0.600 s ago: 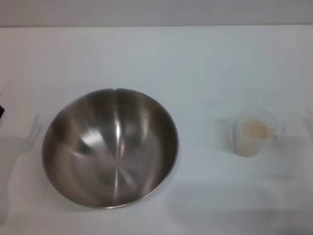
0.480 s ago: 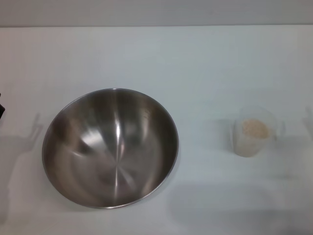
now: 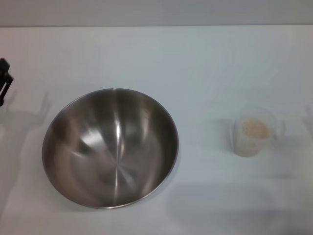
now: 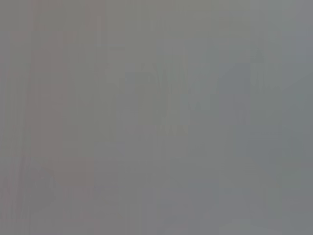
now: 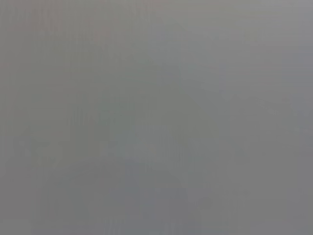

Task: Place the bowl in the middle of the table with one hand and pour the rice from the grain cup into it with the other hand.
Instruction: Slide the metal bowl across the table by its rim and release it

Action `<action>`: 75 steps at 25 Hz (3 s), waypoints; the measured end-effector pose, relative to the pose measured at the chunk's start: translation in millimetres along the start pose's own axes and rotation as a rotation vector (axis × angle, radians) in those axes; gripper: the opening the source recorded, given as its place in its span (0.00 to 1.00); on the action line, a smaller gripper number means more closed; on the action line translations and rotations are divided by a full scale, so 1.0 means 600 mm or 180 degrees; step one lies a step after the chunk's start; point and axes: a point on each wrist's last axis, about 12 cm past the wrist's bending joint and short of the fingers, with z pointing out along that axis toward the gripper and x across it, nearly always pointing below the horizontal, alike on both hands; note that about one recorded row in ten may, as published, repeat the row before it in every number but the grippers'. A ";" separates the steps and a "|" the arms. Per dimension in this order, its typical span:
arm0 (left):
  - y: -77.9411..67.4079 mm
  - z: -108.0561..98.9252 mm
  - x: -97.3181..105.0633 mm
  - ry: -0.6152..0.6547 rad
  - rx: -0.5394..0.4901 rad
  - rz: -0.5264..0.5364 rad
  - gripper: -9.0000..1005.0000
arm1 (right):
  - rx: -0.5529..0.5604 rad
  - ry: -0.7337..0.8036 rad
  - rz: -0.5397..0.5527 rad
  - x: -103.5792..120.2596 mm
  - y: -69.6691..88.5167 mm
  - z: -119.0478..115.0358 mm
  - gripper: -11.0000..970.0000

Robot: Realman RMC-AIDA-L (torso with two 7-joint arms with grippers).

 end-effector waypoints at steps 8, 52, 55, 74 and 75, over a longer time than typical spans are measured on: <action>-0.024 0.082 -0.074 0.0601 0.0010 0.0348 0.83 | -0.0002 -0.0002 -0.0001 0.000 0.000 0.001 0.87; -0.070 0.086 -0.237 0.2951 0.1463 0.0217 0.83 | 0.0031 0.0045 -0.0024 0.001 -0.004 -0.010 0.87; -0.074 0.086 -0.233 0.2965 0.1465 0.0256 0.84 | 0.0031 0.0054 -0.0025 0.001 -0.004 -0.010 0.87; -0.082 0.090 -0.189 0.3197 0.1399 0.0490 0.83 | 0.0042 0.0110 -0.0031 0.004 -0.005 -0.011 0.87; -0.082 0.090 -0.189 0.3197 0.1399 0.0490 0.83 | 0.0042 0.0110 -0.0031 0.004 -0.005 -0.011 0.87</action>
